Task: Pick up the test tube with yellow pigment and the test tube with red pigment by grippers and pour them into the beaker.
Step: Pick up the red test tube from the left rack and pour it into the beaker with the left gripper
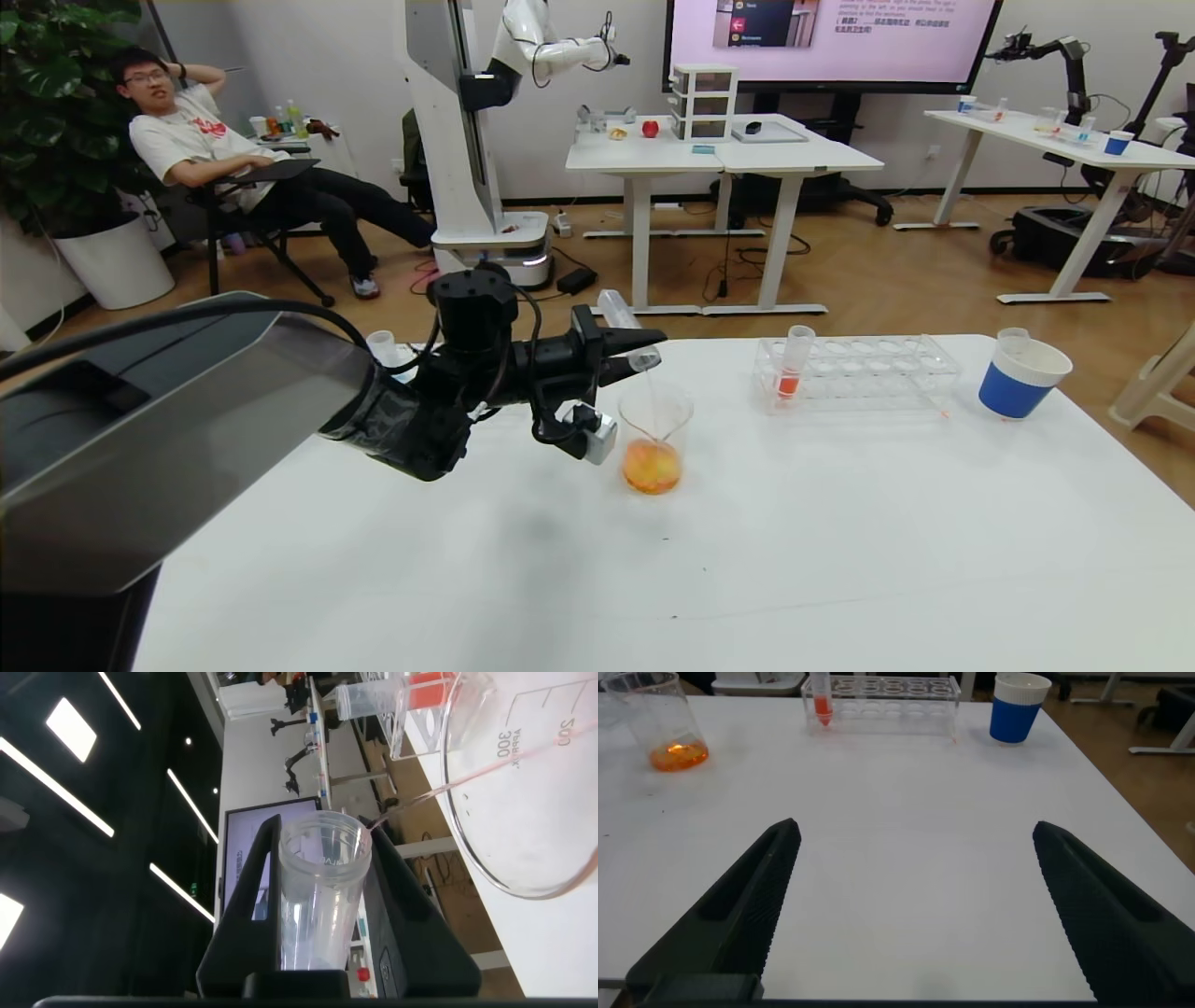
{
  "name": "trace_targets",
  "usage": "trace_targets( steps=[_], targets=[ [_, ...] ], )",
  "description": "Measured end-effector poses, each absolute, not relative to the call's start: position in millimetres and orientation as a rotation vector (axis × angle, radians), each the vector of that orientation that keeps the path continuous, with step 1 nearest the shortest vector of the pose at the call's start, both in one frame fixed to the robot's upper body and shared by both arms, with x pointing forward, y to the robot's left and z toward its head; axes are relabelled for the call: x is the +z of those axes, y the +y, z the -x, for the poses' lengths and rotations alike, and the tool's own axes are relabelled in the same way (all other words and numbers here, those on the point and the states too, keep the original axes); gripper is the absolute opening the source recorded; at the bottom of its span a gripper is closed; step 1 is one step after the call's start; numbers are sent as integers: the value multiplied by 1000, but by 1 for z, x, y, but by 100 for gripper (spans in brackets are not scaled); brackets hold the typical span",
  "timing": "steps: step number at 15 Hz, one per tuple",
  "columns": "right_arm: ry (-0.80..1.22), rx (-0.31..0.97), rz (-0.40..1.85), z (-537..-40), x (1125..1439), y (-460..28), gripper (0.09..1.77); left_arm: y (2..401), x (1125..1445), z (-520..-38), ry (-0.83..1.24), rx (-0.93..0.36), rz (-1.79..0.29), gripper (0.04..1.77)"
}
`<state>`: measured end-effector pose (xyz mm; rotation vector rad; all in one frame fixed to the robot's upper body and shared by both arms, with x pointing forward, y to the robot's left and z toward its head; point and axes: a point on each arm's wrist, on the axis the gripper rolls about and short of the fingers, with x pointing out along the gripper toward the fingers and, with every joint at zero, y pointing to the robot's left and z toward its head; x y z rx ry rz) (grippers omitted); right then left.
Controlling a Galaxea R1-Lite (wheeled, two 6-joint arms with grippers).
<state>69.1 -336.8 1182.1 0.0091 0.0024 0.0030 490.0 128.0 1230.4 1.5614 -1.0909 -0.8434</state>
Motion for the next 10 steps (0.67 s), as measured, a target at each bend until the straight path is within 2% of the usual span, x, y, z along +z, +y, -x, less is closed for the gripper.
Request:
trace_targets(
  steps=[4, 7, 8, 10],
  targets=[
    [2, 3, -9, -69, 1182, -337, 174, 131, 1237, -490, -1006, -881, -1463, 53],
    [2, 3, -9, -69, 1182, -337, 174, 141, 1246, -491, -784, -889, -1241, 53],
    [2, 3, -9, -69, 1182, -337, 174, 143, 1250, -490, -704, -875, -1128, 53],
    [2, 3, -9, -69, 1182, -337, 174, 145, 1262, -490, -600, -738, -884, 53]
  ],
)
